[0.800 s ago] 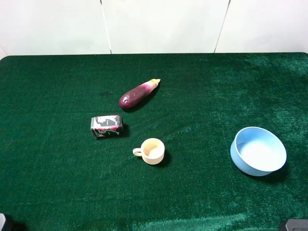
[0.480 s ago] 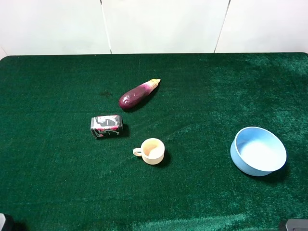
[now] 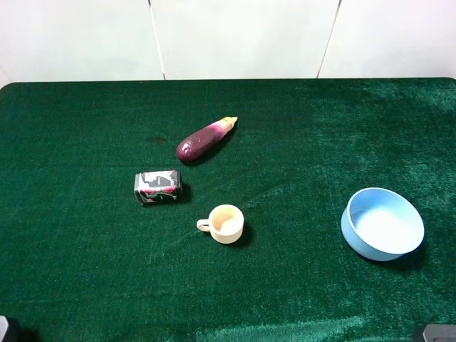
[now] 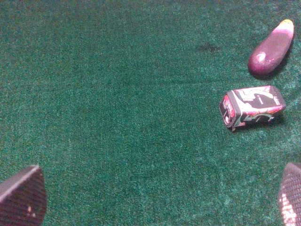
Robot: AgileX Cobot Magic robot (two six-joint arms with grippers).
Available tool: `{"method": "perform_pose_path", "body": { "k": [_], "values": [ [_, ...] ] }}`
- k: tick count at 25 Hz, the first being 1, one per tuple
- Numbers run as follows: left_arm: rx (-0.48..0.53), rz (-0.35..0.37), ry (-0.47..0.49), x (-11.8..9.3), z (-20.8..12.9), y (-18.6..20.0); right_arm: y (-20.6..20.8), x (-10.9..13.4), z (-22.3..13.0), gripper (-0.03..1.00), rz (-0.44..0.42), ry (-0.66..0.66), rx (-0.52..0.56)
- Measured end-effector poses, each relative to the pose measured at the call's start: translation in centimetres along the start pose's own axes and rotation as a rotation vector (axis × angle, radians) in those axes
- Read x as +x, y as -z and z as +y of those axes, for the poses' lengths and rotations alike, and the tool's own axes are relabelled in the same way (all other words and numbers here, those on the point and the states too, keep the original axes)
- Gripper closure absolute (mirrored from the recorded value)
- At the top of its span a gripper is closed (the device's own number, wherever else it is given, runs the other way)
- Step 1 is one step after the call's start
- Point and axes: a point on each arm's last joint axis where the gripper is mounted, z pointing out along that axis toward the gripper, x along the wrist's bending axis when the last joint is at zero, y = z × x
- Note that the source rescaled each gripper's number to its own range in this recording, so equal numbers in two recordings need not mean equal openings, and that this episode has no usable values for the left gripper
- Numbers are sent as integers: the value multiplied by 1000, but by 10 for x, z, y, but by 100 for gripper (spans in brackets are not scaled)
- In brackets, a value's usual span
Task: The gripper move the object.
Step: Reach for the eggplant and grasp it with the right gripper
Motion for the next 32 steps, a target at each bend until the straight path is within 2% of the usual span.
{"method": "perform_pose_path", "body": {
  "k": [6, 10, 16, 26, 32],
  "values": [
    [0, 0, 0, 0, 0, 0, 0, 0, 0, -3, 0, 0, 3],
    [0, 0, 0, 0, 0, 0, -15, -3, 8, -3, 3, 0, 101],
    [0, 0, 0, 0, 0, 0, -44, -11, 41, -3, 19, 56, 211],
    [0, 0, 0, 0, 0, 0, -119, -26, 103, -3, 111, 266, 438],
    [0, 1, 0, 0, 0, 0, -181, -18, 130, -3, 235, 450, 534]
  ]
}}
